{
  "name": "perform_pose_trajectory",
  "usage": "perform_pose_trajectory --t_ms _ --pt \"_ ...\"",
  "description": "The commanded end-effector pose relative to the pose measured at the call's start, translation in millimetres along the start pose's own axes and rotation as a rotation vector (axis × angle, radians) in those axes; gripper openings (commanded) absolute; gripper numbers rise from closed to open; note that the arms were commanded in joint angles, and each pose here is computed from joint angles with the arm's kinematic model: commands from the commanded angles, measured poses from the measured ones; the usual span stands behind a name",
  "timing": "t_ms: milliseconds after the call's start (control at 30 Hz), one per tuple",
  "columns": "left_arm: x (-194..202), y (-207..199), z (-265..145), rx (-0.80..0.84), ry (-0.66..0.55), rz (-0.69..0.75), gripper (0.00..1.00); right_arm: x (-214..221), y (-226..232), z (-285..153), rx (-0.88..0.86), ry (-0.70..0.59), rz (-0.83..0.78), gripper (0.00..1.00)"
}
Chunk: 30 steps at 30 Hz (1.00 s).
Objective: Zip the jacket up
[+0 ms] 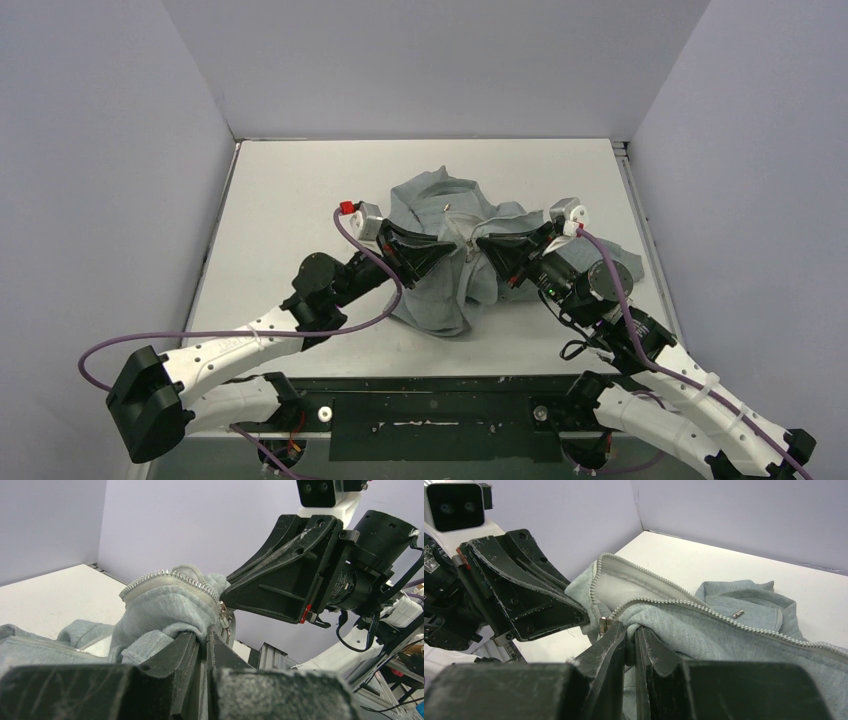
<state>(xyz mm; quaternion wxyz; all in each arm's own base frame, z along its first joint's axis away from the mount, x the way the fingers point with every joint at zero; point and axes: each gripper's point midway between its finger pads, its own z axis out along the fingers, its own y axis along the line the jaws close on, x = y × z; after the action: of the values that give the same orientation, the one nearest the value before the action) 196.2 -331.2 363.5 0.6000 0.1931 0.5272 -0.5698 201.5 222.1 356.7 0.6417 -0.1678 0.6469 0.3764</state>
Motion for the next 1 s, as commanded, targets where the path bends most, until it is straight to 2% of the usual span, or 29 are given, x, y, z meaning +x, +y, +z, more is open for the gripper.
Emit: perform_pose_trajectory --t_ms 0,967 --pt "-31 -22 10 0.087 -0.077 0.013 0.00 -36 13 0 -0.046 -0.112 0.000 0.00" --pt "-14 -22 13 0.107 -0.026 0.003 0.00 -31 7 -2 -0.020 -0.104 -0.001 0.00"
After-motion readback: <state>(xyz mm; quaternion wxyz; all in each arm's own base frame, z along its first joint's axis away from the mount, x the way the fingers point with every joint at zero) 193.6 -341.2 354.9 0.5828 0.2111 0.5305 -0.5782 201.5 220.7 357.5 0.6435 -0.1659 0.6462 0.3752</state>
